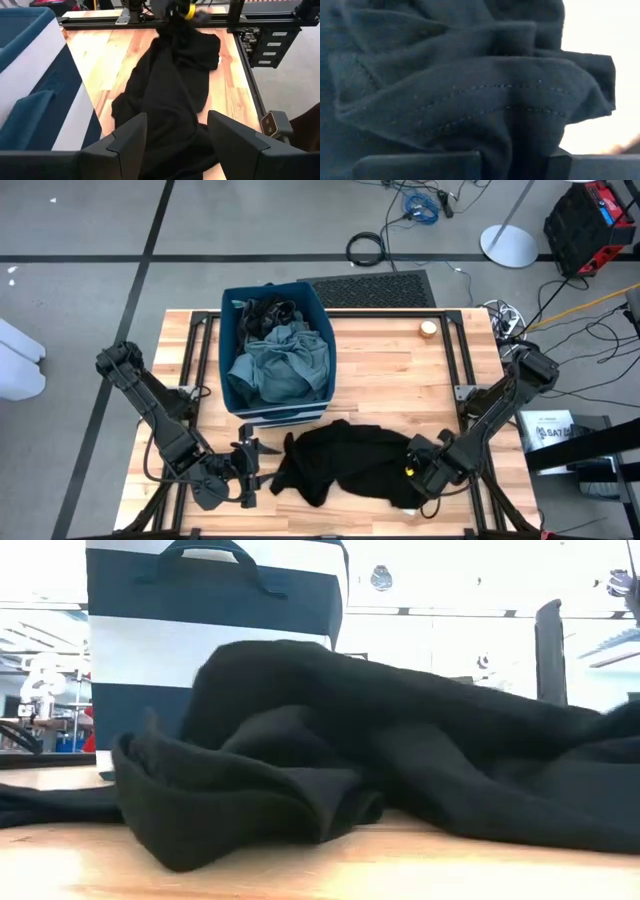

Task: Sort clothes
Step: Put the black shirt into the blue laundry organizer

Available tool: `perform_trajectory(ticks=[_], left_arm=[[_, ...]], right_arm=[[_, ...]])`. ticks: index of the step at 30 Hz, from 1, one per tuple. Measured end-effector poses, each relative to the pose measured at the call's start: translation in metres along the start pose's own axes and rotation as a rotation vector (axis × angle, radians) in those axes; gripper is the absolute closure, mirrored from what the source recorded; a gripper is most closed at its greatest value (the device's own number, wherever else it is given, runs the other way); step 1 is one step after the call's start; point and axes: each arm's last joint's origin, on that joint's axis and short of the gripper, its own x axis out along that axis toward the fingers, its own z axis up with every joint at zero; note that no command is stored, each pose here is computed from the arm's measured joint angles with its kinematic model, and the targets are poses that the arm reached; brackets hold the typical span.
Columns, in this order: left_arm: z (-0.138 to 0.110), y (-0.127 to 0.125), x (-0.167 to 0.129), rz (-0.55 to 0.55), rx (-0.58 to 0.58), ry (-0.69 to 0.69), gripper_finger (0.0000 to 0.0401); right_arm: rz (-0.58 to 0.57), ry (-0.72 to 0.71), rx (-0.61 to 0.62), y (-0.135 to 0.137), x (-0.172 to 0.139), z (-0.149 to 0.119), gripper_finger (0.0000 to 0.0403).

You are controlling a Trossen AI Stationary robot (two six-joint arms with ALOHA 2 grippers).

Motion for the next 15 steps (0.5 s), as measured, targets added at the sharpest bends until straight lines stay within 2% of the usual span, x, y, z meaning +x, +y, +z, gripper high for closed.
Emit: perform_trajectory(ticks=[4, 6, 8, 11, 15], left_arm=[[0.0, 0.0, 0.0, 0.006, 0.004, -0.002, 0.0182], [0.0, 0.0, 0.0, 0.008, 0.009, -0.002, 0.0182], [0.0, 0.0, 0.0, 0.008, 0.025, -0.003, 0.0182], [0.0, 0.001, 0.0, 0.019, 0.029, -0.009, 0.0183], [0.0, 0.001, 0.0, 0.026, 0.03, -0.013, 0.0183]], right_arm=[[-0.146, 0.007, 0.011, -0.006, -0.037, -0.001, 0.038], [-0.155, -0.015, 0.018, -0.004, -0.059, 0.0, 0.038], [-0.126, -0.074, 0.019, 0.001, -0.078, 0.004, 0.038], [-0.013, -0.22, -0.003, 0.012, -0.101, 0.013, 0.038], [0.12, -0.372, -0.046, 0.029, -0.111, 0.035, 0.038]])
